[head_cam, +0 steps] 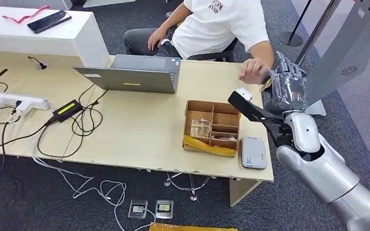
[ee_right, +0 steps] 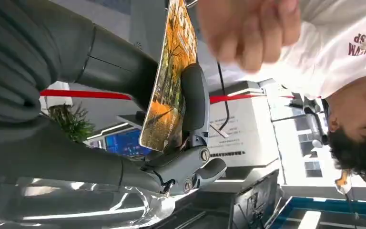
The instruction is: Pass the card to the sensor for recognition and then transmit it.
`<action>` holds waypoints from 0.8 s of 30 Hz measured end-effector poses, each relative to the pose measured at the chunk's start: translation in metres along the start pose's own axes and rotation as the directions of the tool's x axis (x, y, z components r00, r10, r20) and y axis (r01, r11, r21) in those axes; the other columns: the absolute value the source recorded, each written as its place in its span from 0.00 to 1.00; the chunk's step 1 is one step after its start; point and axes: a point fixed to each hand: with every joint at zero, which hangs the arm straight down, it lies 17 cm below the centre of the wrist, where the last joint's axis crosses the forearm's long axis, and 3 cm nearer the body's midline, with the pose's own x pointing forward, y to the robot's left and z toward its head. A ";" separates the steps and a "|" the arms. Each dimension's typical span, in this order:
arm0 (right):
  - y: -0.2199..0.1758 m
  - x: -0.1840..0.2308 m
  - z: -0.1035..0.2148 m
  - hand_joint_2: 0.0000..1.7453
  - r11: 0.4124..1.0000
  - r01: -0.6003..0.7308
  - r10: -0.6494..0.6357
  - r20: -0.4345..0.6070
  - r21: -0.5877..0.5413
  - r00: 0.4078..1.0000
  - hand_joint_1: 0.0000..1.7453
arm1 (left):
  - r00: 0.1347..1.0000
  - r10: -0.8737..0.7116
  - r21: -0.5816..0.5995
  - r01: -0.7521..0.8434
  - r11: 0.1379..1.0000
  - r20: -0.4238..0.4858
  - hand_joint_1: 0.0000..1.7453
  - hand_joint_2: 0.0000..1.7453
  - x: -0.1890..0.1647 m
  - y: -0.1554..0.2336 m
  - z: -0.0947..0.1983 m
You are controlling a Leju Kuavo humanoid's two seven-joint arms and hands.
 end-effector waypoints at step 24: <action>0.087 -0.027 0.055 1.00 0.980 0.114 -0.103 -0.072 0.164 0.992 1.00 | 0.999 0.023 0.011 -0.023 1.000 -0.028 0.00 0.00 -0.007 0.001 0.001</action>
